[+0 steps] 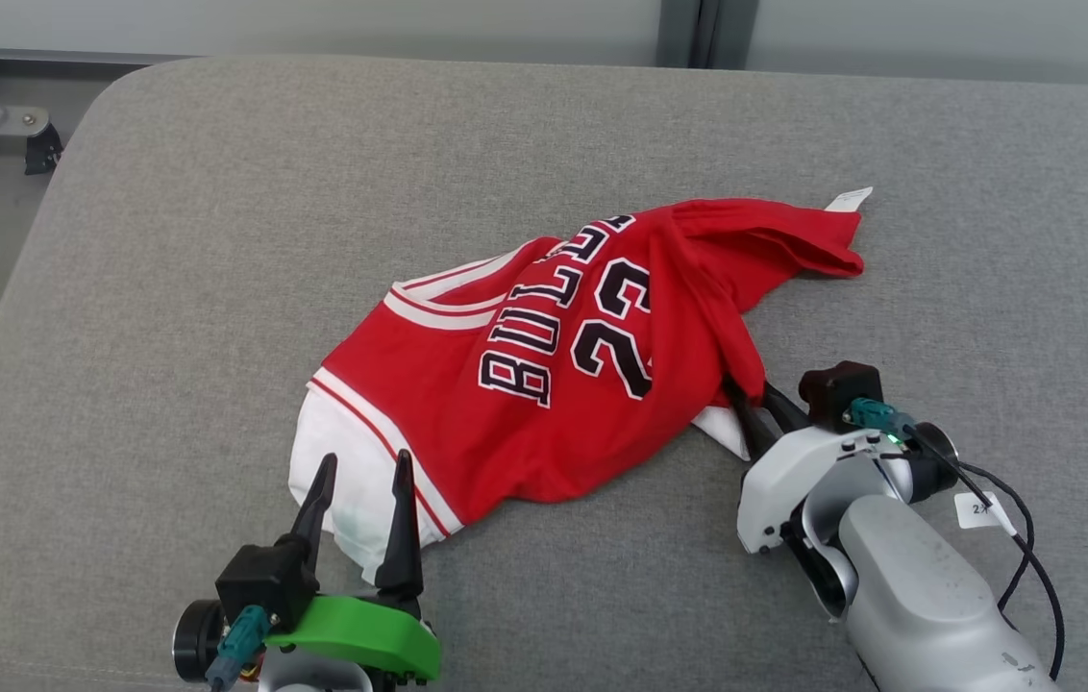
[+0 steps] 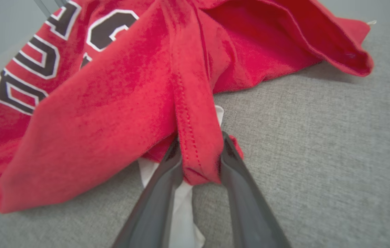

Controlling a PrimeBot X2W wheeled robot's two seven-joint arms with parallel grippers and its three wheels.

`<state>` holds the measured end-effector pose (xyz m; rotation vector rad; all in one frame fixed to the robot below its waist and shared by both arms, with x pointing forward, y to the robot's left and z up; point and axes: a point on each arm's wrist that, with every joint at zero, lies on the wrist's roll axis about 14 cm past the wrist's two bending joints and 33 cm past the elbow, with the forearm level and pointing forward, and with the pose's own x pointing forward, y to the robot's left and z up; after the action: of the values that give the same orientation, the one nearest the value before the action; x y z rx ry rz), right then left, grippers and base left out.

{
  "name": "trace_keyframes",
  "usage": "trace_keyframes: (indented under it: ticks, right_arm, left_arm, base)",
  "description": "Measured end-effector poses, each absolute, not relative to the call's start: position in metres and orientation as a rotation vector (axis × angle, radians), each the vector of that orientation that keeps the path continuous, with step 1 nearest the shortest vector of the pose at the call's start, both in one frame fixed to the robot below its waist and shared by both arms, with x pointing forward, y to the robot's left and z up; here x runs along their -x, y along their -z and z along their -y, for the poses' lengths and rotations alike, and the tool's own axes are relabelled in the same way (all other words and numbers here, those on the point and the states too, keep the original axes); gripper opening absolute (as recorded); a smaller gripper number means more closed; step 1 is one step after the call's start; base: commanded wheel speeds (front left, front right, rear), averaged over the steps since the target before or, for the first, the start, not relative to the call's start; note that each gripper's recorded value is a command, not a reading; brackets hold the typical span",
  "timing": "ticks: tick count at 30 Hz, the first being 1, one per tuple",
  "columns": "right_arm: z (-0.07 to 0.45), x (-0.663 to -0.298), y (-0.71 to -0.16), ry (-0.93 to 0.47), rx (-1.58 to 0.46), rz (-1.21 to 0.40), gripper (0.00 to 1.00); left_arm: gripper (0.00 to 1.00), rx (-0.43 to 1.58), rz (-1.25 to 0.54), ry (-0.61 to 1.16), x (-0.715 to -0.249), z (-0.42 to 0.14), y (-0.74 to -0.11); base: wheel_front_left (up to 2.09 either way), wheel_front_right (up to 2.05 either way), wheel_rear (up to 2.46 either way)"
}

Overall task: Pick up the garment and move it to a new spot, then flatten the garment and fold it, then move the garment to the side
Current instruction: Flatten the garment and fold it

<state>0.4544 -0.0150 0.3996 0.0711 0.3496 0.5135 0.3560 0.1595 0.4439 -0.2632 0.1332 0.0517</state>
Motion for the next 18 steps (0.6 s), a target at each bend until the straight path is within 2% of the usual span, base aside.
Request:
trace_keyframes:
  ticks: [5,10,15,18]
  right_arm:
    - [0.034,-0.468,-0.417,-0.458,-0.063,-0.287,0.0]
    - [0.08,-0.483,-0.446,-0.361,-0.014,-0.208,0.0]
    - [0.145,-0.476,-0.46,-0.234,0.056,-0.226,0.0]
    - [0.178,-0.459,-0.459,-0.159,0.071,-0.278,0.0]
  left_arm:
    - [1.0,0.265,-0.131,-0.046,-0.359,-0.157,-0.445]
    - [1.0,0.271,-0.126,-0.016,-0.363,-0.147,-0.447]
    - [1.0,0.276,-0.122,0.019,-0.367,-0.137,-0.449]
    - [1.0,0.278,-0.121,0.035,-0.37,-0.132,-0.449]
  base:
    - [0.0,0.0,0.0]
    - [0.0,0.0,0.0]
    - [0.0,0.0,0.0]
    - [0.0,0.0,0.0]
